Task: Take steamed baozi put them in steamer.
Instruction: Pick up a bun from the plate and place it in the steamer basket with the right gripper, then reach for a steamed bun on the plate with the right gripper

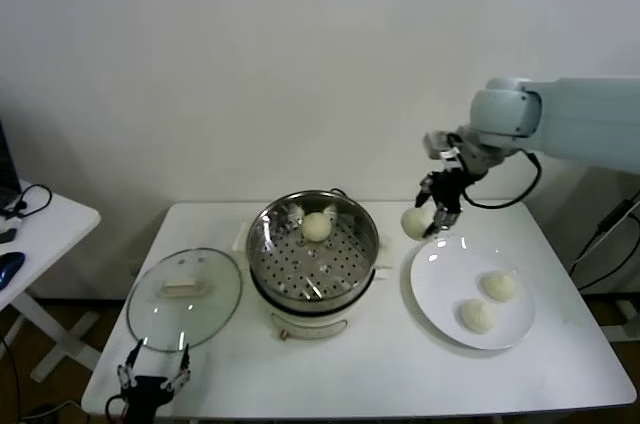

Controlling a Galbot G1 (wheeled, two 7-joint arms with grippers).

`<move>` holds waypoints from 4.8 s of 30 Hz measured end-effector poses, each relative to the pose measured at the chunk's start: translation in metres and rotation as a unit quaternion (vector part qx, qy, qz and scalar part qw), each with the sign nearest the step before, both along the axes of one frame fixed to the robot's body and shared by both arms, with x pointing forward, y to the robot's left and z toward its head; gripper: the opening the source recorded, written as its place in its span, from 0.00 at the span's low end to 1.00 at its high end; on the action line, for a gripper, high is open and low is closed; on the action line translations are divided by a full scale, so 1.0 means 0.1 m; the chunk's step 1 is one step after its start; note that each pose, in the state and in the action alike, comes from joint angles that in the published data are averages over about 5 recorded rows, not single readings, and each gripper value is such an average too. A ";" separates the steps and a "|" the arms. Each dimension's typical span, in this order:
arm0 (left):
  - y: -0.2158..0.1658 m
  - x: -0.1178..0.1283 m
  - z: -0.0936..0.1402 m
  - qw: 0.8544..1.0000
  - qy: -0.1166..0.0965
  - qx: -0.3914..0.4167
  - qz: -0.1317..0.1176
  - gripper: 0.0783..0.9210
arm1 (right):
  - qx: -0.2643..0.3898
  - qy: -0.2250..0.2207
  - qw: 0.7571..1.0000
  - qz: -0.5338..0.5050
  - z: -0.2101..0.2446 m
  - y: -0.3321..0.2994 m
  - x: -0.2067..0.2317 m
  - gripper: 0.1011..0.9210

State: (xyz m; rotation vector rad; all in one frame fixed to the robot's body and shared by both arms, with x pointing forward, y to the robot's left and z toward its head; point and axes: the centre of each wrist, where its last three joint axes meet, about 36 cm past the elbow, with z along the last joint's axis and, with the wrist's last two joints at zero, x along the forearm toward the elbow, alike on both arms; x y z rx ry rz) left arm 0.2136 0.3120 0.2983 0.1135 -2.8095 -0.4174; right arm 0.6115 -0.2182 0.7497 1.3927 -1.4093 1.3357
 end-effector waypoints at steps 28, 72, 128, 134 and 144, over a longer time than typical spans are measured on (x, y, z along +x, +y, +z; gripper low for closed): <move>0.10 0.06 0.08 1.000 -0.016 0.006 0.007 0.88 | -0.024 -0.018 0.996 0.085 -0.85 2.24 0.28 0.64; 0.11 0.05 0.17 1.000 -0.020 0.006 0.006 0.88 | -0.054 0.019 0.997 0.061 -0.55 0.62 0.29 0.88; 0.17 -0.07 0.10 1.000 -0.004 0.021 0.018 0.88 | -0.096 0.060 0.992 -0.047 -2.87 -1.59 -0.33 0.87; 0.17 -0.07 0.10 1.000 -0.004 0.021 0.018 0.88 | -0.096 0.059 0.993 -0.046 -2.89 -1.57 -0.33 0.75; 0.18 -0.08 0.10 1.000 -0.003 0.023 0.019 0.88 | -0.093 0.057 0.993 -0.036 -2.80 -1.50 -0.31 0.66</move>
